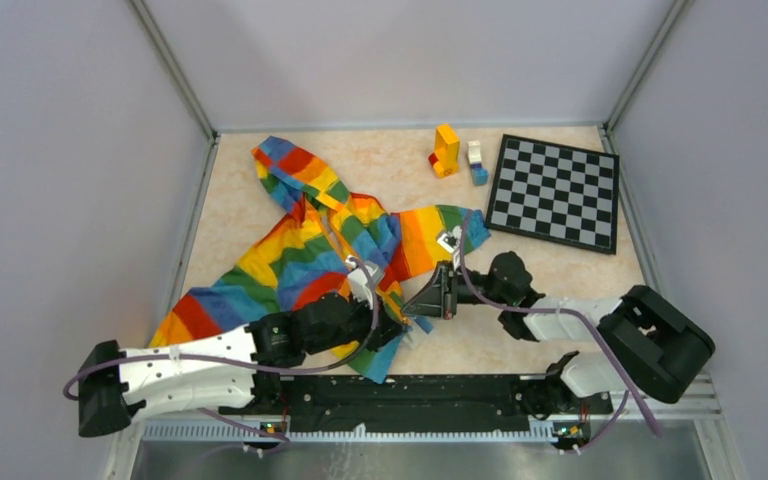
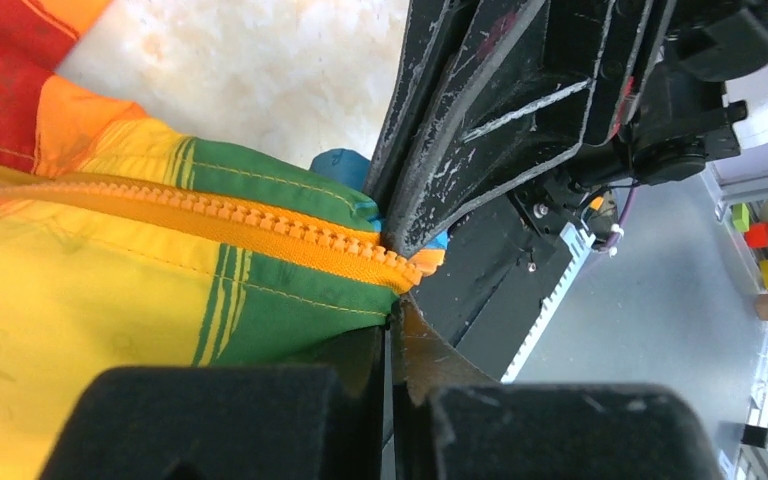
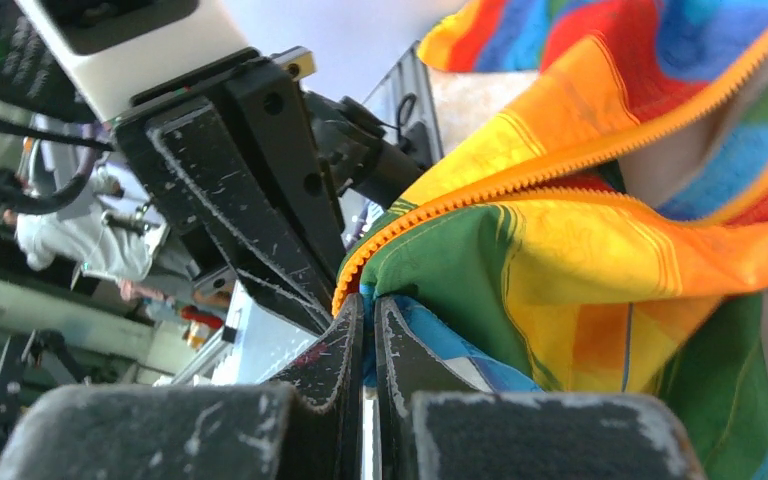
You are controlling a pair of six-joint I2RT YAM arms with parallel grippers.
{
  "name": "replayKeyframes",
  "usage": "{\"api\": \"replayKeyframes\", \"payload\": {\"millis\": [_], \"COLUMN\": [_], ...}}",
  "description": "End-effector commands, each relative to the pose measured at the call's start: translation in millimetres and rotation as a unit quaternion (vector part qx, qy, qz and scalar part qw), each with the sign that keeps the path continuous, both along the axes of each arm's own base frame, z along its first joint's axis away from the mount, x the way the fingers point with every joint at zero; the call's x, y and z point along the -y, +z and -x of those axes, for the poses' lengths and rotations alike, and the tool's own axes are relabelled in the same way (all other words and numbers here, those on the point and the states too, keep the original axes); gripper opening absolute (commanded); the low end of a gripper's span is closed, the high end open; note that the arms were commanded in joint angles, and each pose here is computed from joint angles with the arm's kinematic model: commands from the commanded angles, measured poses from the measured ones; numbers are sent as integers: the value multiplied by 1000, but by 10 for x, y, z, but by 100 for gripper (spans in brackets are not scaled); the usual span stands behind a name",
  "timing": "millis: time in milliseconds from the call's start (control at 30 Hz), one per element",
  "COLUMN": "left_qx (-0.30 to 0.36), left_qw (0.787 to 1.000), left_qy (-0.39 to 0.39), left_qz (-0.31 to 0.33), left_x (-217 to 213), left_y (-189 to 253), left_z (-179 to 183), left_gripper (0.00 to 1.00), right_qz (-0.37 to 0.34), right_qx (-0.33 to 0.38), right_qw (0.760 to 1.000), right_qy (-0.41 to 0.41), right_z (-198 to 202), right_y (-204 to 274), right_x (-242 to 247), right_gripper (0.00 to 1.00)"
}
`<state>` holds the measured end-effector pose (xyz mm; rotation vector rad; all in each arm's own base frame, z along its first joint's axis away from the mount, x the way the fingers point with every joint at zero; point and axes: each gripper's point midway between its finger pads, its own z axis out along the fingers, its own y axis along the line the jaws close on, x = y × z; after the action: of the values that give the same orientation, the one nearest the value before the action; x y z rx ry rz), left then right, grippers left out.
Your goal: Zip up the jacket
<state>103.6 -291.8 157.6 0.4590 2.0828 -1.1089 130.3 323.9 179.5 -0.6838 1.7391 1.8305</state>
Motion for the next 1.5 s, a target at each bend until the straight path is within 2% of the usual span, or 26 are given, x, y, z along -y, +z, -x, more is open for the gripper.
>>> {"api": "replayKeyframes", "payload": {"millis": [0, 300, 533, 667, 800, 867, 1000, 1133, 1233, 1333, 1467], "left_qx": [-58, -183, -219, -212, -164, -131, -28, 82, 135, 184, 196], "left_qw": [998, 983, 975, 976, 985, 991, 997, 993, 986, 980, 976], "left_qy": [-8, -25, -37, -51, -44, -32, -58, -84, -85, -66, -58], "left_qz": [14, 17, -3, -12, -2, -3, -34, -33, -38, -44, -79], "left_x": [85, 203, 306, 301, 118, 20, -108, -210, -291, -382, -468], "left_y": [-93, -564, -783, -768, -719, -645, -313, 201, 420, 642, 673], "left_z": [115, 334, 391, 417, 375, 291, 163, 85, 31, -79, -142], "left_gripper": [0, 0, 0, 0, 0, 0, 0, 0, 0, 0, 0], "right_qz": [51, 152, 206, 211, 191, 156, 67, -18, -76, -96, -103], "right_qx": [-41, -154, -173, -154, -74, -2, 129, 237, 298, 326, 331], "right_qw": [994, 963, 945, 949, 968, 979, 987, 971, 951, 939, 937], "right_qy": [-89, -164, -186, -178, -148, -128, -65, -10, 15, 52, 55], "right_z": [-171, -166, -115, -87, -80, -92, 35, 152, 196, 203, 169], "right_y": [-179, -651, -893, -848, -637, -448, -100, 245, 463, 587, 664], "right_x": [39, 287, 430, 446, 421, 369, 281, 200, 142, 65, 30], "right_gripper": [0, 8, 16, 7, 0, 0, 0, 0, 0, 0, 0]}}
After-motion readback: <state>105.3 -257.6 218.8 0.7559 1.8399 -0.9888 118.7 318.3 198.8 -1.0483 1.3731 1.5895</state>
